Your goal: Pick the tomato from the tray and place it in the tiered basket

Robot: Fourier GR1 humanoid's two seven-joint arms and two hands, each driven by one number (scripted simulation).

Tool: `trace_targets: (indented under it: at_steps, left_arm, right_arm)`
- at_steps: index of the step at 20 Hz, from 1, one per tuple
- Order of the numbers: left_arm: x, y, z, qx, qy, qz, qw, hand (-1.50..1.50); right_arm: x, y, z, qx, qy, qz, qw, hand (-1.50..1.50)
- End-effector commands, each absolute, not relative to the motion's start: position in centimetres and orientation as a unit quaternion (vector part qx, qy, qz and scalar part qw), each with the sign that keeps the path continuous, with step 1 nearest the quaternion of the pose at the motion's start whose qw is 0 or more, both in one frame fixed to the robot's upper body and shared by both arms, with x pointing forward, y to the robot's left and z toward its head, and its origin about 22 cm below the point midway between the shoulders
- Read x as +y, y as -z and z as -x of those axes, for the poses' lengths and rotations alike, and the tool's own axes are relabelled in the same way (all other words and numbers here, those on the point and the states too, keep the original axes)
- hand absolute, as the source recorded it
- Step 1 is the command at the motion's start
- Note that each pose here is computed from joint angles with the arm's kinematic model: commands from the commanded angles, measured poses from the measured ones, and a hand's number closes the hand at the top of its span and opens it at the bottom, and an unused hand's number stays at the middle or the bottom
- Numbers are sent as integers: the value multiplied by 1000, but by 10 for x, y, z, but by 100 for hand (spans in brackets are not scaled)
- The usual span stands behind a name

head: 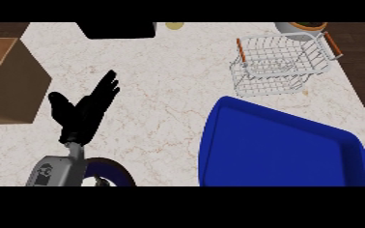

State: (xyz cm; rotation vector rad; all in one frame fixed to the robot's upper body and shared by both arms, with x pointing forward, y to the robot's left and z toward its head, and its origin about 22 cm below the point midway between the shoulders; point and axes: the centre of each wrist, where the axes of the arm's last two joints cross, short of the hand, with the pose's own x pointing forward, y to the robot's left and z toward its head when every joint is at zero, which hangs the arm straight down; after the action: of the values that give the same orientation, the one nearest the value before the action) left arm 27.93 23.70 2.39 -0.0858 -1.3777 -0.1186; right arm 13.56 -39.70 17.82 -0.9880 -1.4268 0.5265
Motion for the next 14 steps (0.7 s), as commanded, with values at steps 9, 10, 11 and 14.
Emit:
trace_targets:
  at_steps: [9, 10, 11, 14]
  left_arm:
    - [233, -27, -289, -642, 67, 52, 762, 0]
    - [211, -18, -286, -639, 78, 54, 763, 0]
    - [225, -23, -278, -644, 67, 57, 760, 0]
    - [228, -28, -292, -642, 76, 60, 760, 0]
  right_arm:
    - [-364, -302, -153, -645, -219, 466, 565, 150]
    - [-361, -307, -163, -646, -212, 465, 567, 150]
    - [-362, -318, -154, -642, -226, 466, 565, 150]
    - [-344, -323, -181, -625, -241, 475, 571, 150]
